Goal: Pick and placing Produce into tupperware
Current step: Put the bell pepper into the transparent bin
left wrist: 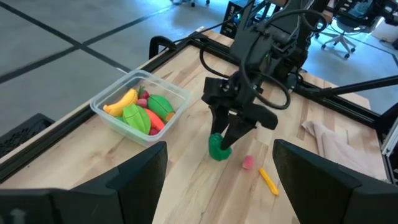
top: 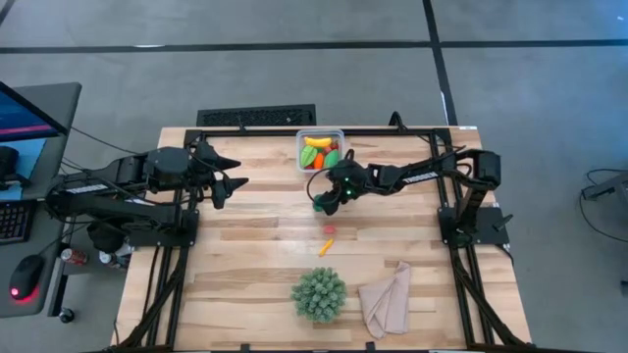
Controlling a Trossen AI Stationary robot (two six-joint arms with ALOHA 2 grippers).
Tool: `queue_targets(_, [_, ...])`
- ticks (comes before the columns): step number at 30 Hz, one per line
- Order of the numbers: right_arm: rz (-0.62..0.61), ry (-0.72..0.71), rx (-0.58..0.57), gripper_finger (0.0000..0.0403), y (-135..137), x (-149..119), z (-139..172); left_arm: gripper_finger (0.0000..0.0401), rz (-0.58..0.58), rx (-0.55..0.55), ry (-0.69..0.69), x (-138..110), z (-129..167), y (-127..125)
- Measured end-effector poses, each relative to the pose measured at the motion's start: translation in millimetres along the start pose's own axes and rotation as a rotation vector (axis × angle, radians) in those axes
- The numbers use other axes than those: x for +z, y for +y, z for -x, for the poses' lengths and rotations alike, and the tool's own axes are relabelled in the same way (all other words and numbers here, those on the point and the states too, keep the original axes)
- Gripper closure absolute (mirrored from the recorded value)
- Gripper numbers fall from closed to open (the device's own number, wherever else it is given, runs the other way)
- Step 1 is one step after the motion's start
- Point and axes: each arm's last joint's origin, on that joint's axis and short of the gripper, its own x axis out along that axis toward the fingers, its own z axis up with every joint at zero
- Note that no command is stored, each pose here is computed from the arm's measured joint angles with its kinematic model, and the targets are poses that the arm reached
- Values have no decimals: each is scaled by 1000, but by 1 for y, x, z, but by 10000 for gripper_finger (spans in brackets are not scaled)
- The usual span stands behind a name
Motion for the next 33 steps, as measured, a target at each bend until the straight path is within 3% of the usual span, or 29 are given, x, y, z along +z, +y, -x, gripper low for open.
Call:
queue_targets(14, [-5,-82,265,223,15,18,4,118,14,5,12,-1,0,0])
queue_targets(22, [-46,-107,307,223,2,36,20,118,15,5,13,-1,0,1])
queue_targets(33, [-11,-304,301,223,-7,72,82,118,15,5,13,-1,0,1])
